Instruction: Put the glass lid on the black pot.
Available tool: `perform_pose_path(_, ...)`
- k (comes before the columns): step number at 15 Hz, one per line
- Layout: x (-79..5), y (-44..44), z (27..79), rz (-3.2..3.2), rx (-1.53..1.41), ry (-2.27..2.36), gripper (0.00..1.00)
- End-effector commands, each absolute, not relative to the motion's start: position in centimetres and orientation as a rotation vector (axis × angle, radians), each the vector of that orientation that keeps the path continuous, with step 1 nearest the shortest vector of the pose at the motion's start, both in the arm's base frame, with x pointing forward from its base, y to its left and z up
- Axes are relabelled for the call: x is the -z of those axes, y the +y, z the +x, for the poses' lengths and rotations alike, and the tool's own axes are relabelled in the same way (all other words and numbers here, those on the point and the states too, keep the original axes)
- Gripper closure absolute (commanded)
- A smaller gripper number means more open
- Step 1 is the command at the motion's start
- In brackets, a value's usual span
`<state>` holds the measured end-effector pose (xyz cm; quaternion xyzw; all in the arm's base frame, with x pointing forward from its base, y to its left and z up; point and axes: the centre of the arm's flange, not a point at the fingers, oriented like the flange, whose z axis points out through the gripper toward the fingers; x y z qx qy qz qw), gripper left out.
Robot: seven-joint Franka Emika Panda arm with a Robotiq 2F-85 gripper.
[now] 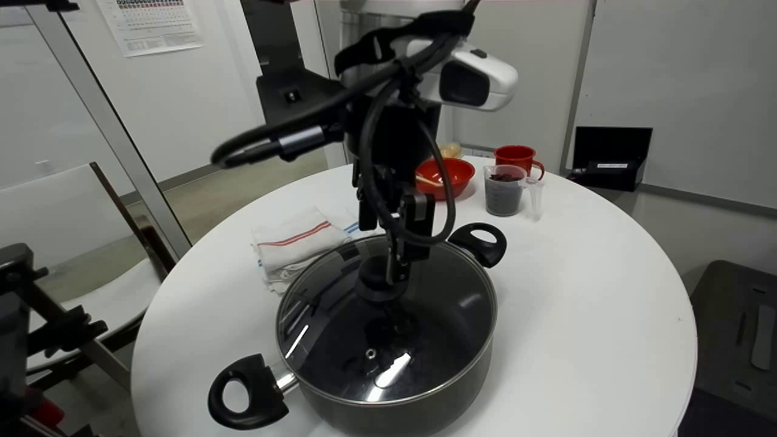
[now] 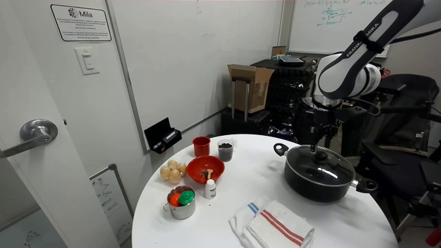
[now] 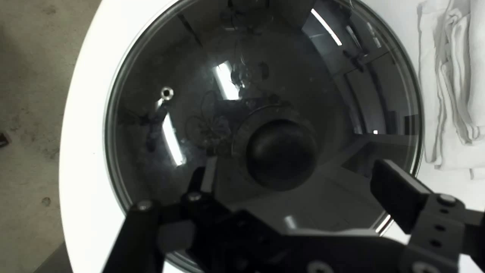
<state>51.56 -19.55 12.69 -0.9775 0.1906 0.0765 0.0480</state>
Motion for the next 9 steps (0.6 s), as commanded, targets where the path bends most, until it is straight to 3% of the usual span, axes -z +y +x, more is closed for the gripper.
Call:
perform_pose_path(1,-15.0,-17.6,50.6,-3.007,-0.173,0.520,0.00)
perform_pose_path(9,-18.3,-13.4,49.5,-3.040,-0.136,0.342,0.00)
